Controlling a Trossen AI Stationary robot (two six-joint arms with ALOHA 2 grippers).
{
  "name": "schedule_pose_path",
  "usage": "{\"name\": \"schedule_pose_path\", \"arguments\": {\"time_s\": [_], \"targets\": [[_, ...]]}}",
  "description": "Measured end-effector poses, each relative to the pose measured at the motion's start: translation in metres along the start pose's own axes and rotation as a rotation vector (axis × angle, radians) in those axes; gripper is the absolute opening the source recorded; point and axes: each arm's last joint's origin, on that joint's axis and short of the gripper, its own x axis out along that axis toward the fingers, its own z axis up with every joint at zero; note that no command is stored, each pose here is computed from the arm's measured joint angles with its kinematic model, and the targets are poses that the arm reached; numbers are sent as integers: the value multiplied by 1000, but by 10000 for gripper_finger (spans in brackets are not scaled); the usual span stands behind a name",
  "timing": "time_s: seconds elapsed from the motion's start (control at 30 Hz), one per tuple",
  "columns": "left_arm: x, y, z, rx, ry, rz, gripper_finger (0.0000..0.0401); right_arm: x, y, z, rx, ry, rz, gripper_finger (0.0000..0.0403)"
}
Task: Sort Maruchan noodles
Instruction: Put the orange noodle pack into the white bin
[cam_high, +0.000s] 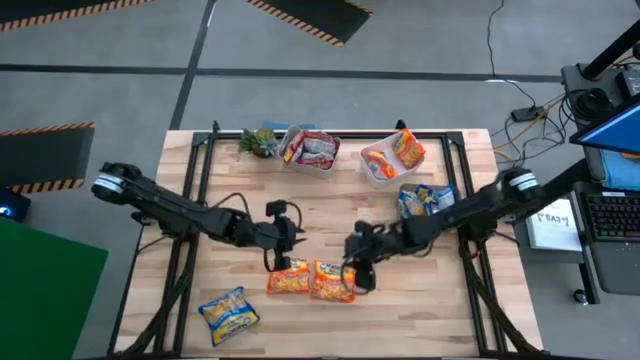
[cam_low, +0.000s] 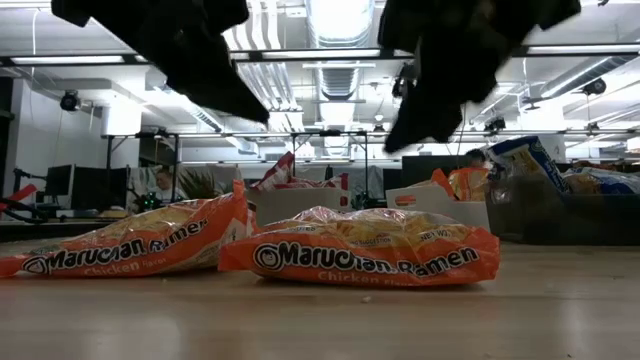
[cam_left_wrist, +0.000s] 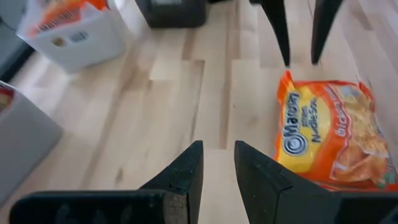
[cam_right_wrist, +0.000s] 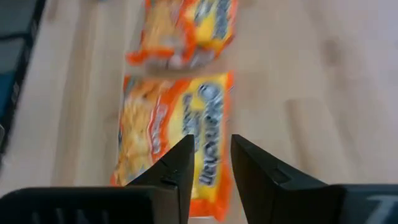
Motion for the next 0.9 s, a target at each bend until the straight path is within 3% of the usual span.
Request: {"name": "schedule_pose_path", "arguments": {"time_s": [0.2,0.3,0.43,0.73,0.9], "targets": [[9,-12,2,-3,29,-29,75,42,4,-22,-36,164,102,59],[10,-18,7,2,25,-51,75,51,5,-22,-30,175,155,45],[11,-22,16,5,9,-60,75,54,-2,-21,-23,180,142,30],[11,-24,23,14,-8,-64,75,55,-50,-10,134,95,-198,22],[11,-24,22,13,-5,-64,75,50,-75,0,227,56,-259,22]]}}
